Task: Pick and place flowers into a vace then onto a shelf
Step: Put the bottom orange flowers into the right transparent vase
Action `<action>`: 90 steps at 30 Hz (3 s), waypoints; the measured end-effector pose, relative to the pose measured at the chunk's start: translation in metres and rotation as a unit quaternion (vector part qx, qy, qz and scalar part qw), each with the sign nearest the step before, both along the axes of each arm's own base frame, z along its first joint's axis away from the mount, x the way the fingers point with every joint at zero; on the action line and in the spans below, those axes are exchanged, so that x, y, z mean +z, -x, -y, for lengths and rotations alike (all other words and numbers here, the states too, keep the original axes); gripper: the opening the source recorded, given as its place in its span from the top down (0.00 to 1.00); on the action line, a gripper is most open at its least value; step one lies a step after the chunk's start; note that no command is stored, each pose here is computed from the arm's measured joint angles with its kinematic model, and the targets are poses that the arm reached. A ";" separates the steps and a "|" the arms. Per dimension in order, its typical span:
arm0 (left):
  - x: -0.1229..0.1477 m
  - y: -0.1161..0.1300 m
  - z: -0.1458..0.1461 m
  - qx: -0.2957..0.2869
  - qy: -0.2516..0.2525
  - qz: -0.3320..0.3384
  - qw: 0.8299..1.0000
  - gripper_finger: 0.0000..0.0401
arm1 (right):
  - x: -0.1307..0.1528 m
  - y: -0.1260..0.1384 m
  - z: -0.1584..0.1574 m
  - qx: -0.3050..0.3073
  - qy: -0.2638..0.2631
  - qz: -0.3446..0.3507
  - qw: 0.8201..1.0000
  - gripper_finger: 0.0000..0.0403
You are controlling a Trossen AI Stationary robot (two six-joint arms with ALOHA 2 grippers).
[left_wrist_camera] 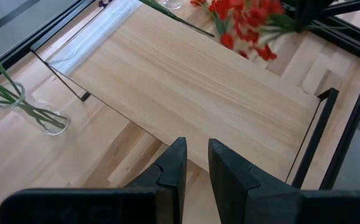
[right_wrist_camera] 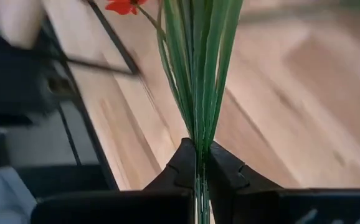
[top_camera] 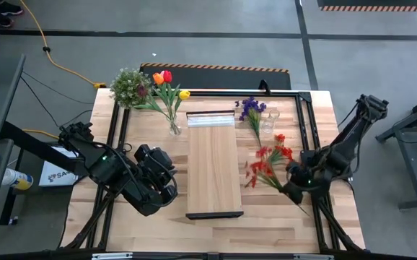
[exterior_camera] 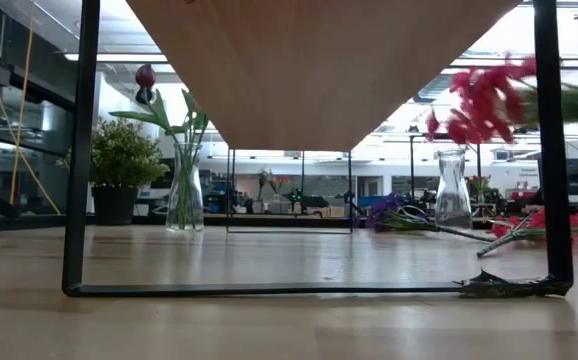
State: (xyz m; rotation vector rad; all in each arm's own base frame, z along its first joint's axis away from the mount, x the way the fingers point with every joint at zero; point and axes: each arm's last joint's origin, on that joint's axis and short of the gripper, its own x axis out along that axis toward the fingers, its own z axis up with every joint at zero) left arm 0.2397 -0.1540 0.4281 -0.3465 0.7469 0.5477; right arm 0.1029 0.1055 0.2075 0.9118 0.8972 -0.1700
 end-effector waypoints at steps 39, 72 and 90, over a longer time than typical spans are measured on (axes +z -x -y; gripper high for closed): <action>0.001 0.000 -0.001 0.046 0.008 0.035 0.998 0.75 | 0.133 0.057 0.106 -0.304 0.369 0.443 0.759 0.98; 0.004 -0.001 -0.004 0.078 -0.037 0.083 0.993 0.75 | 0.256 0.101 0.136 -0.297 0.603 0.379 0.636 0.98; 0.005 -0.001 -0.005 0.084 -0.054 0.094 0.991 0.75 | 0.234 0.065 0.113 -0.271 0.628 0.337 0.647 0.98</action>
